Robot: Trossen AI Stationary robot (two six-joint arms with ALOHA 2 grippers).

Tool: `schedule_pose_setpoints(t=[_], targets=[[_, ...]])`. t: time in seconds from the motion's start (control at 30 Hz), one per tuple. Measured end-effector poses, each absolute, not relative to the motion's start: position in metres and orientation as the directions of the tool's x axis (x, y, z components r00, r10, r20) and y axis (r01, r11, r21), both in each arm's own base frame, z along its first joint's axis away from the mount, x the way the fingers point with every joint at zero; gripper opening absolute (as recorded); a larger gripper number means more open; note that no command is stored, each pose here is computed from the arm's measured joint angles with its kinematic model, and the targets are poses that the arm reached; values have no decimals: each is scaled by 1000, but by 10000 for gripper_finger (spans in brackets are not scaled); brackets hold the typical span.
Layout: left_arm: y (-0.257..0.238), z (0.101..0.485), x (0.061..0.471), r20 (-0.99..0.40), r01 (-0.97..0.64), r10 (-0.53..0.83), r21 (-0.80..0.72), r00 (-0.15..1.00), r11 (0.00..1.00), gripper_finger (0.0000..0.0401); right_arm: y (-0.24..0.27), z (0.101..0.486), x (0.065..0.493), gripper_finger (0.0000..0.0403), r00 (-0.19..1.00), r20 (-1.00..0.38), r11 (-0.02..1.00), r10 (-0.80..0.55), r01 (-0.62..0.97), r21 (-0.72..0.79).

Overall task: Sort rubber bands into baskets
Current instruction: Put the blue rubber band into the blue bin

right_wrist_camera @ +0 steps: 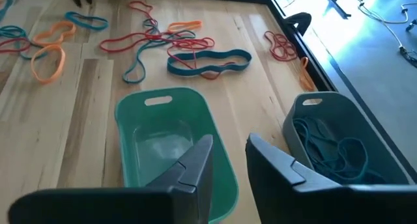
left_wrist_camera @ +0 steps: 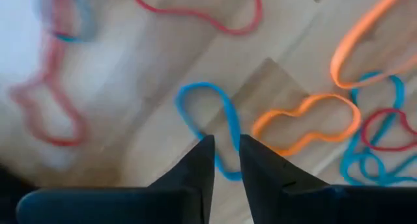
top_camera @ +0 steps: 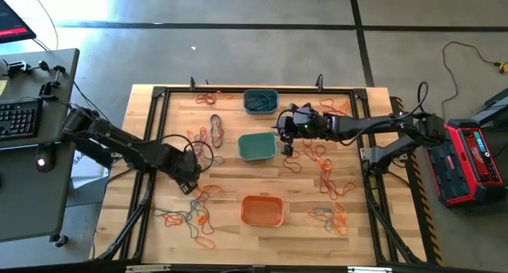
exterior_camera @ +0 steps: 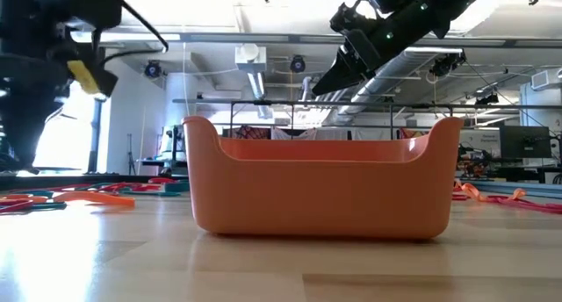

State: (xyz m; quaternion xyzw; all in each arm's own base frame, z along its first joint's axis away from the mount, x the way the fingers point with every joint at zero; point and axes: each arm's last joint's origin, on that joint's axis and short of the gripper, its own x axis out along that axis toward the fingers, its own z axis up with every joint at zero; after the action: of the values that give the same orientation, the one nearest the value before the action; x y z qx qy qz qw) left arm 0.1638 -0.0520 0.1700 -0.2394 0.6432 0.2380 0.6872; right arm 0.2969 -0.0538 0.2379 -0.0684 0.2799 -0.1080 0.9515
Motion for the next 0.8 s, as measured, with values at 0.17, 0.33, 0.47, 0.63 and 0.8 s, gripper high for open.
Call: schedule_pose_setpoints(t=[0.17, 0.33, 0.47, 0.63, 0.8], targets=[[-47, 152, 153, -1000, -669, 12, 9, 0, 743, 65, -54, 238, 297, 81, 822, -514, 967, -244, 167, -192], [-45, 146, 151, -1000, -675, 21, 10, 9, 738, 82, -54, 238, 297, 81, 821, -517, 967, -244, 166, -192], [-46, 146, 156, -998, -646, 7, -37, 66, 763, 91, -54, 238, 297, 81, 820, -519, 968, -243, 168, -189], [-43, 142, 155, -999, -657, 36, 16, 16, 753, 92, -54, 237, 297, 81, 817, -523, 968, -243, 169, -186], [-40, 136, 159, -999, -661, 46, 48, -20, 749, 92, -54, 237, 297, 81, 815, -527, 968, -243, 168, -186]])
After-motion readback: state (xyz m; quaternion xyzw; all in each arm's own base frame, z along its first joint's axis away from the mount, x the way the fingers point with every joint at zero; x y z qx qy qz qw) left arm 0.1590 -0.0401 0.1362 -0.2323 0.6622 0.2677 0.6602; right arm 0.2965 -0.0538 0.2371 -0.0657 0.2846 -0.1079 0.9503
